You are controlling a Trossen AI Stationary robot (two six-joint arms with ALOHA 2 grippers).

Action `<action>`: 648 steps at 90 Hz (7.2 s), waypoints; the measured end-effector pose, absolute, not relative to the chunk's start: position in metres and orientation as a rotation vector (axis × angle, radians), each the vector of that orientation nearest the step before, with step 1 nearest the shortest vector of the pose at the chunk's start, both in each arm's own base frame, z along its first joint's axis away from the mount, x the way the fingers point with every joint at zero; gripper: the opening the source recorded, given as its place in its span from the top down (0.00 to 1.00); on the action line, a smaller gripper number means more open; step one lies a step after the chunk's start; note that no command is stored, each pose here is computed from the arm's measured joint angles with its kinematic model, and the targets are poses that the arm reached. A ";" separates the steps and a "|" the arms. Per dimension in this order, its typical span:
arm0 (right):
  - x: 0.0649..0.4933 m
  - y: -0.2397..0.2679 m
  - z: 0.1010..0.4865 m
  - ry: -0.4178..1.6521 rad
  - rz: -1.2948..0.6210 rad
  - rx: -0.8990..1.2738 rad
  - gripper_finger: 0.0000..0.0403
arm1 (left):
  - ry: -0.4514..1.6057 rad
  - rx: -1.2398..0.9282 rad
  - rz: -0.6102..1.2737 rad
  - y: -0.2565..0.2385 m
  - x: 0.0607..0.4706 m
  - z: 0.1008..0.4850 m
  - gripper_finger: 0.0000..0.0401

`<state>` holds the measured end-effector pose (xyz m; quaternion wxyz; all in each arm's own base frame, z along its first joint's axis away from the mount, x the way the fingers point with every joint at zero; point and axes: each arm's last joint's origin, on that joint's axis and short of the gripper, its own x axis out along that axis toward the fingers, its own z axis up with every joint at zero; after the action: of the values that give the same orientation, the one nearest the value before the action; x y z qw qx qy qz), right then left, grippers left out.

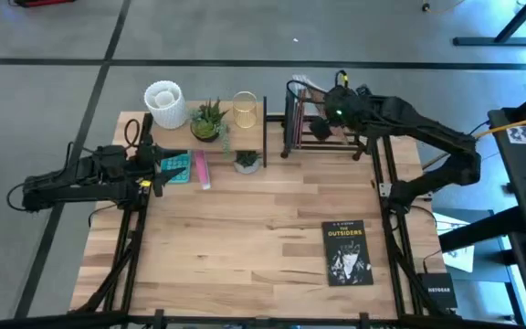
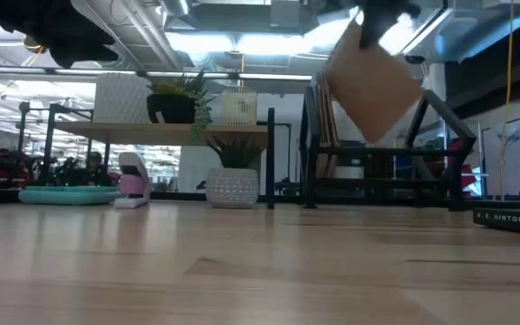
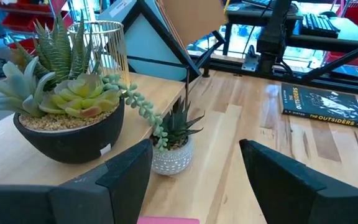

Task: Stock shelves
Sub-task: Remove the brown book from the bookshelf, then remove the purple book from the bookshelf

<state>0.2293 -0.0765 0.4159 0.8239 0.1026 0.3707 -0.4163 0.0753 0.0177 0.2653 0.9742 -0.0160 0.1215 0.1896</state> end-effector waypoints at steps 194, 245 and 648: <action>0.402 0.102 0.133 1.773 0.256 -0.293 0.49 | 0.244 -0.033 0.347 0.017 0.076 0.265 0.41; 0.378 0.126 0.124 1.844 -0.326 0.484 0.49 | 0.247 -0.036 0.348 0.017 0.077 0.264 0.41; 0.277 -0.130 0.325 0.614 -1.104 0.409 0.49 | 0.249 -0.035 0.331 0.017 0.077 0.263 0.41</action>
<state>0.2774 -0.1303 0.3246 0.7877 0.1899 0.2849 -0.5121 0.0772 0.0165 0.2635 0.9784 -0.0176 0.1237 0.1644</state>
